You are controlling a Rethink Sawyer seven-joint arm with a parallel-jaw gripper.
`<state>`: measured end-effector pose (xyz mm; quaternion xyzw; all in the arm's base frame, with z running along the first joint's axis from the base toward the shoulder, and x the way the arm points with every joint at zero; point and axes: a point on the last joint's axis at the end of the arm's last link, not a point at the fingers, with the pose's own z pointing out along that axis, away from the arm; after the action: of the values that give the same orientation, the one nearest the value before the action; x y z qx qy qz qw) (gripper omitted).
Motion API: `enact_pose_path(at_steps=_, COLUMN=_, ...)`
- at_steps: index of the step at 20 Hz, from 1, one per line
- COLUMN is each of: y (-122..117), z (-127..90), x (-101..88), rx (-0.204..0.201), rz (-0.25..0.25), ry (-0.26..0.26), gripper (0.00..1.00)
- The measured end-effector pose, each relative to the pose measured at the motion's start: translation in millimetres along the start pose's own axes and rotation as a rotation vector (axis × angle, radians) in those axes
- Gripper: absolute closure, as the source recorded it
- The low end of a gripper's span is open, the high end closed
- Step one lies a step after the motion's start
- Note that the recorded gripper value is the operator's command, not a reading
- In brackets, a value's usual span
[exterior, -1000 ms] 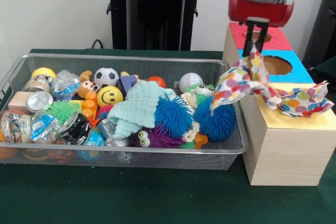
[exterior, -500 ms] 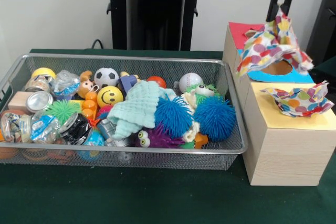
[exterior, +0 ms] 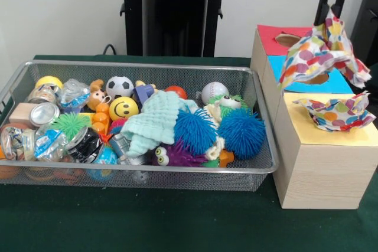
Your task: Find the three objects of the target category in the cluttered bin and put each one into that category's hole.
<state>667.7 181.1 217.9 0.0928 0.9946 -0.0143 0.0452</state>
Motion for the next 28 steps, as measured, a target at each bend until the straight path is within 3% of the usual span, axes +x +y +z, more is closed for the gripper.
enact_pose_path(at_steps=6, y=7, z=28, x=-3.8, rx=0.009, rz=0.044, ry=-0.008, gripper=1.00)
enact_pose_path(at_steps=12, y=7, z=66, x=-0.9, rx=0.029, rz=0.055, ry=-0.022, gripper=1.00)
enact_pose_path(at_steps=20, y=9, z=83, x=5.8, rx=0.040, rz=0.047, ry=-0.002, gripper=1.00)
enact_pose_path(at_steps=28, y=29, z=72, x=4.1, rx=0.038, rz=0.018, ry=-0.029, gripper=1.00)
